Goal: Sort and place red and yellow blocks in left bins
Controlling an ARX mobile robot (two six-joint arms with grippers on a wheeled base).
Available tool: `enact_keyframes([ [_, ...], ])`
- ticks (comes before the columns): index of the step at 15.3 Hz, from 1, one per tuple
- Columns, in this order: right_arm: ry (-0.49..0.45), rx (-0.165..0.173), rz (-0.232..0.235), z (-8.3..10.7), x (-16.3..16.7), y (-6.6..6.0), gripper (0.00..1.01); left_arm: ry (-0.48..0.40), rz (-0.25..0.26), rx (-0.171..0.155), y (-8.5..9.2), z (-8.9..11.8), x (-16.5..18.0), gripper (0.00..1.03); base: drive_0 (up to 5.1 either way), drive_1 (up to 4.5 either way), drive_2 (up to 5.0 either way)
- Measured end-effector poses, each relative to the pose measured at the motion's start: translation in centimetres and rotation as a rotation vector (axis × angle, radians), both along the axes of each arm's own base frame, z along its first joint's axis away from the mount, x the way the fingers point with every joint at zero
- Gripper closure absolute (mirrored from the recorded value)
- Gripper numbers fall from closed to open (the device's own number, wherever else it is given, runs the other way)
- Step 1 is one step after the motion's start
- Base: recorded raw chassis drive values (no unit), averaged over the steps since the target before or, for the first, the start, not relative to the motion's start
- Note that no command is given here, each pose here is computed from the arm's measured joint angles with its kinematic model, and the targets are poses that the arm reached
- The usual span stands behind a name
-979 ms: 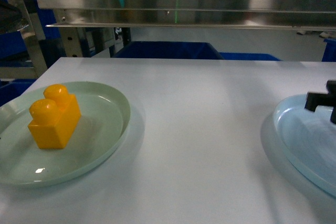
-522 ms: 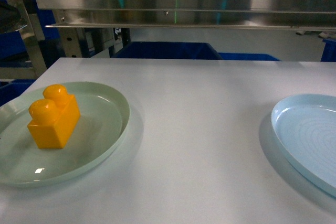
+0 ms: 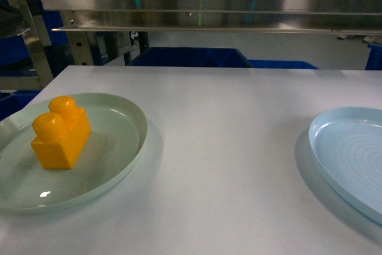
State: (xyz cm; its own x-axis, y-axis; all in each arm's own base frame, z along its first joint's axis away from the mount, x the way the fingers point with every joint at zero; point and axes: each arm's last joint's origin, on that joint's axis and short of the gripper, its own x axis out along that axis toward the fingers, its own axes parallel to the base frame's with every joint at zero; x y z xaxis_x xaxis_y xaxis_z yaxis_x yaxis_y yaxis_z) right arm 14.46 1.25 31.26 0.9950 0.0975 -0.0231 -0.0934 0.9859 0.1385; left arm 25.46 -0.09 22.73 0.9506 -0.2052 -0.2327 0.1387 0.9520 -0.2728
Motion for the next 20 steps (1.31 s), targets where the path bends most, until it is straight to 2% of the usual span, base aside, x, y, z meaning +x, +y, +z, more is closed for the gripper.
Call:
enact_keyframes([
  [3,0.002,-0.001,0.027,-0.1,0.0,0.4,0.72,0.0,-0.002,0.0,0.0,0.0,0.0,0.05,0.0,0.0,0.0],
  [7,-0.009,0.0,-0.013,0.0,0.0,-0.4,0.72,0.0,0.0,0.0,0.0,0.0,0.0,0.05,0.0,0.0,0.0],
  [10,0.01,0.001,0.001,-0.3,0.2,-0.5,0.72,0.0,-0.003,-0.001,-0.1,0.0,0.0,0.05,0.0,0.0,0.0],
  [11,0.03,0.003,-0.015,-0.8,0.6,-0.6,0.72,0.0,-0.001,0.0,0.0,0.0,0.0,0.05,0.0,0.0,0.0],
  [15,0.03,0.003,-0.015,-0.8,0.6,-0.6,0.72,0.012,-0.002,-0.001,-0.1,-0.1,0.0,0.05,0.0,0.0,0.0],
  [16,0.029,0.003,-0.015,-0.8,0.6,-0.6,0.72,0.072,0.009,-0.006,-0.4,0.1,0.0,0.05,0.0,0.0,0.0],
  [17,0.029,0.003,-0.015,-0.8,0.6,-0.6,0.72,0.1,0.013,-0.004,-1.7,1.6,0.4,0.05,0.0,0.0,0.0],
  [18,0.029,0.003,-0.015,-0.8,0.6,-0.5,0.72,0.076,0.006,0.012,-3.3,3.5,0.9,0.05,0.0,0.0,0.0],
  [19,0.03,0.003,-0.015,-0.8,0.6,-0.5,0.72,0.059,0.015,0.037,-4.6,4.3,1.3,0.05,0.0,0.0,0.0],
  [20,0.029,0.003,-0.015,-0.8,0.6,-0.5,0.72,0.086,0.016,0.066,-5.9,3.9,1.7,0.05,0.0,0.0,0.0],
])
